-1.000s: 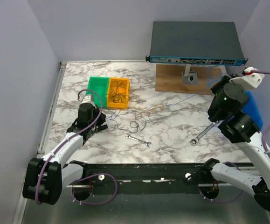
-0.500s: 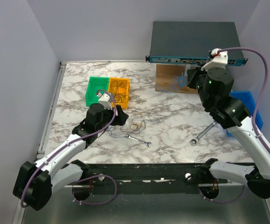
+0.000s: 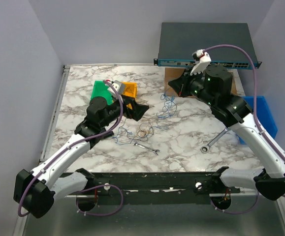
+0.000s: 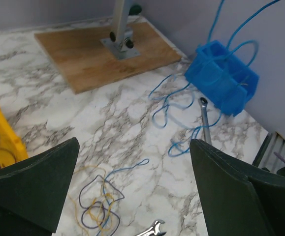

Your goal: Untangle the cables

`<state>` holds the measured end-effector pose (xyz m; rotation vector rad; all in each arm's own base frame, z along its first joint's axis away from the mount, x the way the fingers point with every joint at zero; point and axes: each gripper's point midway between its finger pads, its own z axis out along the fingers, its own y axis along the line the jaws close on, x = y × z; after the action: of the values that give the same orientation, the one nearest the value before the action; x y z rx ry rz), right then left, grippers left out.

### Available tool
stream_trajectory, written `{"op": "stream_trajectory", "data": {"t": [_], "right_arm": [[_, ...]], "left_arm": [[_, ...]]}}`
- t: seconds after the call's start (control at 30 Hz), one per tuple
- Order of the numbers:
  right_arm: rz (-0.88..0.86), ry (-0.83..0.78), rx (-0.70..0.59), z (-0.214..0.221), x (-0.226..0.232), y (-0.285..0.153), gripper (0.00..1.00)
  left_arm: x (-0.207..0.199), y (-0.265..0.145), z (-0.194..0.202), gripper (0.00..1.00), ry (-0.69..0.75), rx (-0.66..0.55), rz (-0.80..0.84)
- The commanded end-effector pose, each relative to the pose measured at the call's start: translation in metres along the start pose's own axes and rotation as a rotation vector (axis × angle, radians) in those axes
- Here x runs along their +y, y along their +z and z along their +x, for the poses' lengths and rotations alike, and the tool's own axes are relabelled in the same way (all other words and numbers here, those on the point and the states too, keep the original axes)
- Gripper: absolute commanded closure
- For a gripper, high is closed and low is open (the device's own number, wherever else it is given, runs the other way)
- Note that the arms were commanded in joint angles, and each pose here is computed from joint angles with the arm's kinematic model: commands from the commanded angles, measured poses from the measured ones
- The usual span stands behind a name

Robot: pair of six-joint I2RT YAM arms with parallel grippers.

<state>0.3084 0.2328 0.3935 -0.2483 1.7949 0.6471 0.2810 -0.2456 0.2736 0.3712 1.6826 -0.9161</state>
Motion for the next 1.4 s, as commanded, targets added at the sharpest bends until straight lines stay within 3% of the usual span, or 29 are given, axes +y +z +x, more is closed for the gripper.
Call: {"op": "stream_trajectory", "data": {"t": [0.0,0.33,0.4,0.43,0.47,0.5,0.53,0.57,0.63,0.7,0.87,1.13,1.37], "right_arm": [[-0.188,0.003,0.061,0.006,0.034,-0.004,0.99],[-0.327,0.034,0.113,0.014,0.059,-0.002,1.00],[-0.341,0.037,0.115,0.015,0.061,-0.002,0.99],[-0.344,0.040,0.117,0.015,0.062,-0.002,0.99],[-0.351,0.042,0.118,0.015,0.063,-0.002,0.99],[-0.353,0.046,0.118,0.015,0.063,-0.002,0.99],[-0.346,0.052,0.110,0.014,0.062,-0.003,0.99],[-0.319,0.064,0.103,0.014,0.058,-0.001,0.90],[-0.227,0.084,0.073,0.013,0.042,0.000,0.49],[-0.090,0.109,0.024,0.015,0.017,0.001,0.21],[0.118,0.141,-0.035,0.033,-0.028,-0.007,0.18],[0.096,0.156,-0.002,0.060,-0.031,-0.002,0.19],[0.077,0.143,0.033,0.072,-0.029,0.010,0.19]], "left_arm": [[-0.047,0.009,-0.038,0.01,0.093,-0.070,0.206],[-0.081,0.040,-0.040,0.01,0.114,-0.031,0.338],[-0.085,0.046,-0.038,0.08,0.114,-0.016,0.361],[-0.083,0.050,-0.035,0.14,0.107,-0.003,0.353],[-0.081,0.055,-0.035,0.32,0.101,0.007,0.344],[-0.079,0.059,-0.032,0.53,0.092,0.027,0.335],[-0.076,0.064,-0.033,0.80,0.082,0.037,0.313],[-0.070,0.068,-0.031,1.00,0.054,0.053,0.280],[-0.051,0.069,-0.034,1.00,-0.017,0.045,0.208],[-0.028,0.064,-0.035,1.00,-0.107,0.038,0.160],[0.052,0.043,-0.027,1.00,-0.222,0.064,-0.110],[0.158,0.017,-0.042,1.00,-0.198,0.096,-0.445],[0.230,0.008,-0.047,1.00,-0.158,0.111,-0.645]]}}
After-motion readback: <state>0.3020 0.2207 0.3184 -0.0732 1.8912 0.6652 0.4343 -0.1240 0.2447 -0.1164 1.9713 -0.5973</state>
